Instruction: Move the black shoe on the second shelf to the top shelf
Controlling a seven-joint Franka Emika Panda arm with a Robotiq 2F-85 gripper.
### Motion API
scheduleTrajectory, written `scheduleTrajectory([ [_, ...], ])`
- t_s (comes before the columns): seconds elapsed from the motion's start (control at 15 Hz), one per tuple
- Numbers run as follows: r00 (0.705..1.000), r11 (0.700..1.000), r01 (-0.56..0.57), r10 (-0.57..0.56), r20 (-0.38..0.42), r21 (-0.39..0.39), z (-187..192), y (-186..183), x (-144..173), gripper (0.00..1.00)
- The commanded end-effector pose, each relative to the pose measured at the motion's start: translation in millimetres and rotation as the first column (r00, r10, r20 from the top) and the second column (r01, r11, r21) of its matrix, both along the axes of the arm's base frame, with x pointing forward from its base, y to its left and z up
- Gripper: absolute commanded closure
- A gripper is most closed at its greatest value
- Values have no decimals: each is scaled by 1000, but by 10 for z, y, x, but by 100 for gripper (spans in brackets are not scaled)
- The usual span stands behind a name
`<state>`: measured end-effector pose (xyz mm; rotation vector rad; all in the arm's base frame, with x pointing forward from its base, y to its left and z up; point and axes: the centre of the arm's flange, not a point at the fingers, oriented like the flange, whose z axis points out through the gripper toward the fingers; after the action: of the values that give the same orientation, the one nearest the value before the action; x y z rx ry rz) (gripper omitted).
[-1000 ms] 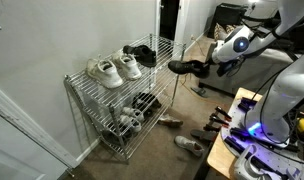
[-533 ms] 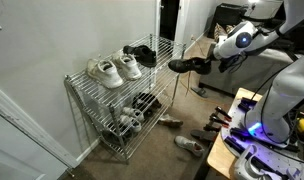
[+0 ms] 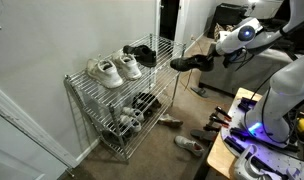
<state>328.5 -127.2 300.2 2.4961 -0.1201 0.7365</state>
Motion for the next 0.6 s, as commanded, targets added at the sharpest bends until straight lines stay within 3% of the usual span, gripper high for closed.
scheduleTrajectory([
  [0.0,999,999,3,-1,34,-42,615,242,-420,95],
  [0.27,997,999,-29,32,76,-45,826,248,-432,95],
  [0.4,990,998,-61,62,130,-17,910,357,-432,95],
  [0.53,978,991,-118,105,180,64,995,553,-233,95],
])
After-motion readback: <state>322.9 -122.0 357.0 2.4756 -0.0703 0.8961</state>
